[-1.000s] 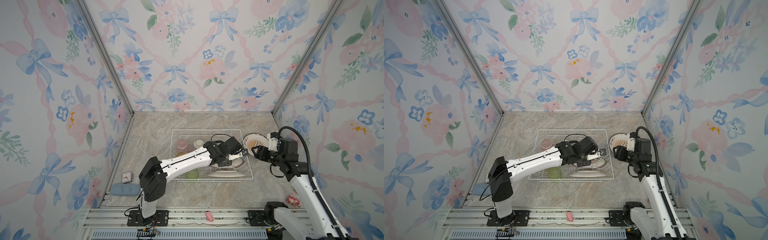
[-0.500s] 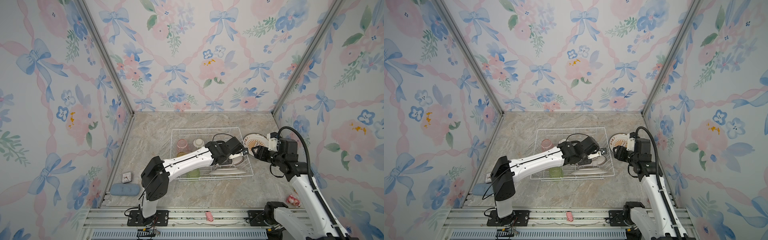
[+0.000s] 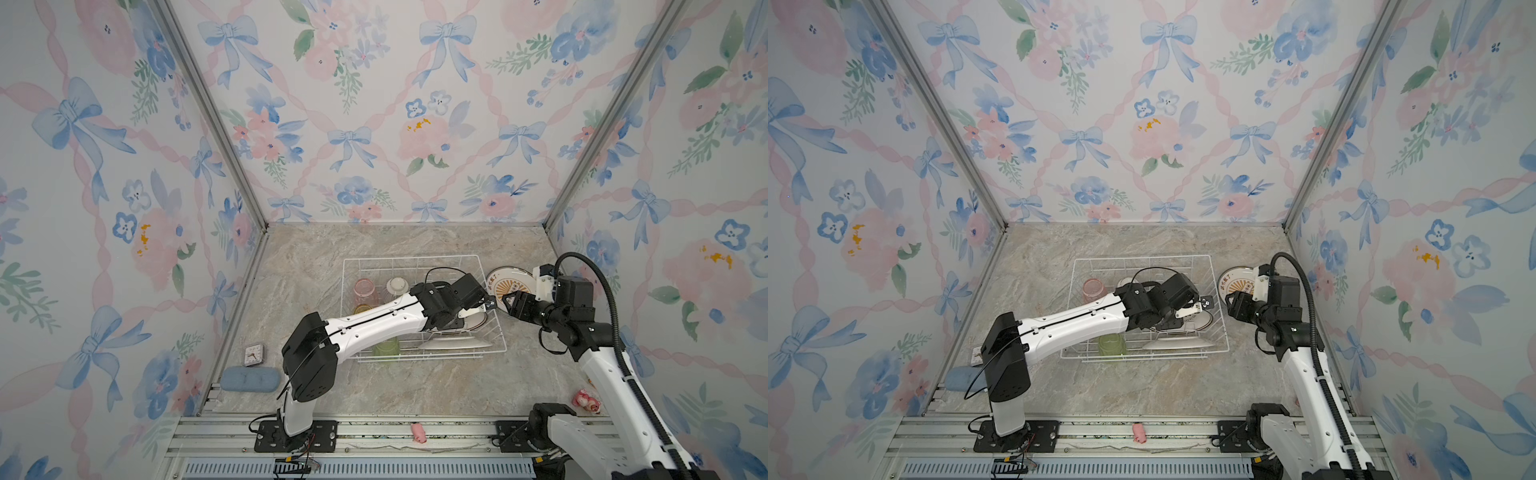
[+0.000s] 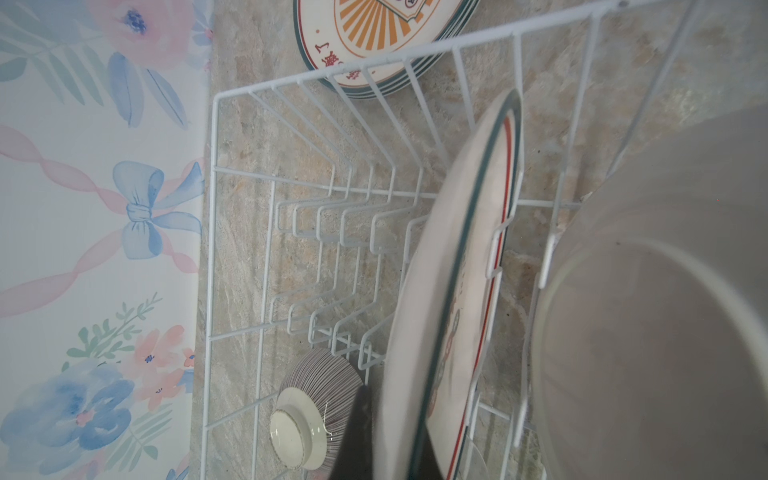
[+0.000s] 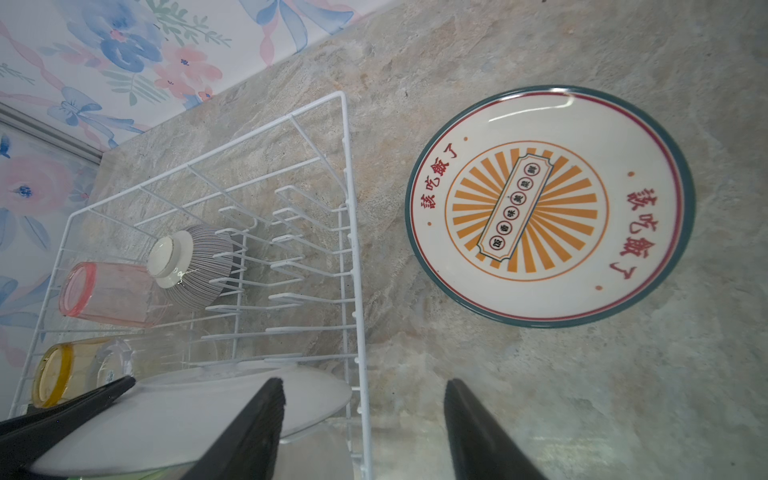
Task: Unload the mixed dishes from the dish rack
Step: 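Lift the red-lettered plate up out of the rack with the left gripper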
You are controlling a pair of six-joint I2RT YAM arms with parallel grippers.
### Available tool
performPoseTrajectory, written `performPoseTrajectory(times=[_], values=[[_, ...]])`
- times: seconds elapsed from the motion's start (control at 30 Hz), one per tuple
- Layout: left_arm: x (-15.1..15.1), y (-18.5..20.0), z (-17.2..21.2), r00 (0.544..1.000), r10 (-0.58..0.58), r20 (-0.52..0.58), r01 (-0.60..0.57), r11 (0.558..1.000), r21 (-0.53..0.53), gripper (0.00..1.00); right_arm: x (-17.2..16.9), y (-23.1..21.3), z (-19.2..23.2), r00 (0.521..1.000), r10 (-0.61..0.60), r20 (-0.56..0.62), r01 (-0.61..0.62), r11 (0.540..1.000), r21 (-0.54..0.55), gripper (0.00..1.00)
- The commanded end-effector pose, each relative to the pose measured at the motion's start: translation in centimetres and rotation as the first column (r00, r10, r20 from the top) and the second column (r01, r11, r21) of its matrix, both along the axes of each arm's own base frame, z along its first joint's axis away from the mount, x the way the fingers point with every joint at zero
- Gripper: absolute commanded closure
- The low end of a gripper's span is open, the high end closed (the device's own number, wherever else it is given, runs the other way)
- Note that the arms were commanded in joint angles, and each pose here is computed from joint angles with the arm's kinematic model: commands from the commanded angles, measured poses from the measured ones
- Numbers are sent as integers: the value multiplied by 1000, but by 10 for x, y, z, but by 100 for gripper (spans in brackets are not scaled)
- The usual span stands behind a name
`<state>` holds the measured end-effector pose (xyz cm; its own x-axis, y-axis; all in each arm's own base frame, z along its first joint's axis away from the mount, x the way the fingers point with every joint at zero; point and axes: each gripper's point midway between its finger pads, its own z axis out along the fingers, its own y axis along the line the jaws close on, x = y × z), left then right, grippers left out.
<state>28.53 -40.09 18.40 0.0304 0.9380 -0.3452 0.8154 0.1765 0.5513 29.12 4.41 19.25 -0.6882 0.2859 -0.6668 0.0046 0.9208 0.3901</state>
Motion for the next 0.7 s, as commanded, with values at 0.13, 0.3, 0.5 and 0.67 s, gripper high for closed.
performPoseTrajectory(times=[0.13, 0.3, 0.5, 0.67], values=[[4, 2, 80, 992, 53, 111, -35, 987, -158, 100, 2, 1, -1, 1000, 6, 6, -6, 1000, -1, 36], [0, 3, 100, 991, 52, 121, -26, 979, -204, 100, 2, 2, -1, 1000, 7, 8, -7, 1000, 4, 36], [-2, 8, 118, 990, 69, 123, -35, 966, -256, 100, 1, 5, 1, 1000, 23, 15, -23, 1000, 13, 36], [2, 17, 129, 991, 97, 92, -64, 947, -313, 100, -1, 1, 7, 999, 24, 35, -24, 1000, 0, 36]])
